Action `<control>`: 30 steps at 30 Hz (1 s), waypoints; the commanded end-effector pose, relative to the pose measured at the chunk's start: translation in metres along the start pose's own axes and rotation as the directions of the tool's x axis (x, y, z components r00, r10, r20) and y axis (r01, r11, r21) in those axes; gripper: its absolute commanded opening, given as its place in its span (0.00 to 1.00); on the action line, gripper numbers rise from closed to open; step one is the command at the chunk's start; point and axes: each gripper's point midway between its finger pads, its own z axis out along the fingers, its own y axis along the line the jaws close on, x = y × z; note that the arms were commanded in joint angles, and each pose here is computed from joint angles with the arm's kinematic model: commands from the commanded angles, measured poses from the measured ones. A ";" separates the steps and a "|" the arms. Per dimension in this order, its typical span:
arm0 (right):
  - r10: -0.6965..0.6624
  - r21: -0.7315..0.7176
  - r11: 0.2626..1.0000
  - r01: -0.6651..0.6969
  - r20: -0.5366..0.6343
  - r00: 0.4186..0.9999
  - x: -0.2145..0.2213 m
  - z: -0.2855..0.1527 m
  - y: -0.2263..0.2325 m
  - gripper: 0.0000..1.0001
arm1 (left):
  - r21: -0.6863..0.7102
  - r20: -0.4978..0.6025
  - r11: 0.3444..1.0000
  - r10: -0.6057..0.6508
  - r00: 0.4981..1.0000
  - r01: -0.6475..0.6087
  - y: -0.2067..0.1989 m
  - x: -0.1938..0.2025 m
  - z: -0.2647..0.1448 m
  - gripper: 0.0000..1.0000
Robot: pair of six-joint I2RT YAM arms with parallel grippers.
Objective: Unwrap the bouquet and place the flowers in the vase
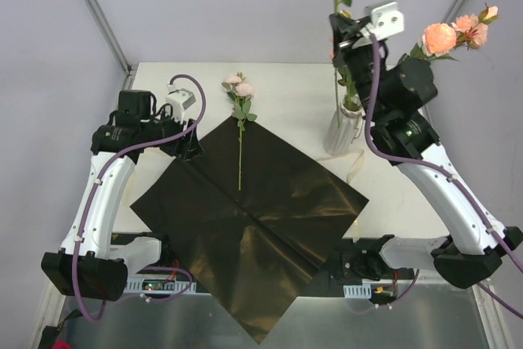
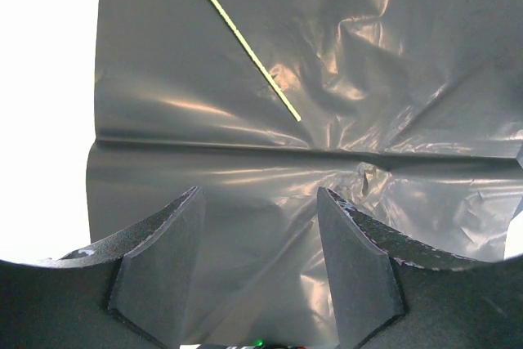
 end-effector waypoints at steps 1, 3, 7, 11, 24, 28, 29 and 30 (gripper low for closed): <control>-0.092 0.222 0.974 0.054 0.163 0.982 -0.049 -0.014 -0.061 0.01 | -0.001 0.029 1.000 -0.010 1.000 0.010 -0.001 -0.007 -0.006 0.57; -0.109 0.276 0.960 0.042 0.231 0.967 -0.066 -0.025 -0.078 0.01 | 0.001 0.028 1.000 -0.011 1.000 0.011 -0.001 -0.007 -0.005 0.57; -0.141 0.401 0.916 0.012 0.293 0.946 -0.078 -0.042 -0.111 0.01 | 0.005 0.026 1.000 -0.009 1.000 0.009 -0.002 -0.007 -0.004 0.57; -0.152 0.448 0.894 0.001 0.302 0.941 -0.071 -0.044 -0.125 0.01 | 0.005 0.026 1.000 -0.008 1.000 0.008 -0.001 -0.008 -0.004 0.57; -0.116 0.514 0.853 -0.085 0.346 0.931 -0.053 -0.034 -0.151 0.01 | 0.019 0.007 1.000 -0.005 1.000 0.005 -0.001 -0.007 -0.002 0.57; -0.095 0.519 0.851 -0.079 0.301 0.949 -0.021 -0.033 -0.148 0.01 | 0.020 0.006 1.000 -0.006 1.000 0.006 -0.001 -0.006 -0.002 0.57; -0.093 0.522 0.850 -0.077 0.291 0.952 -0.016 -0.033 -0.148 0.01 | 0.019 0.007 1.000 -0.004 1.000 0.003 -0.001 -0.005 -0.002 0.57; -0.091 0.522 0.850 -0.074 0.283 0.955 -0.012 -0.033 -0.147 0.01 | 0.018 0.009 1.000 -0.002 1.000 0.002 -0.001 -0.006 -0.003 0.57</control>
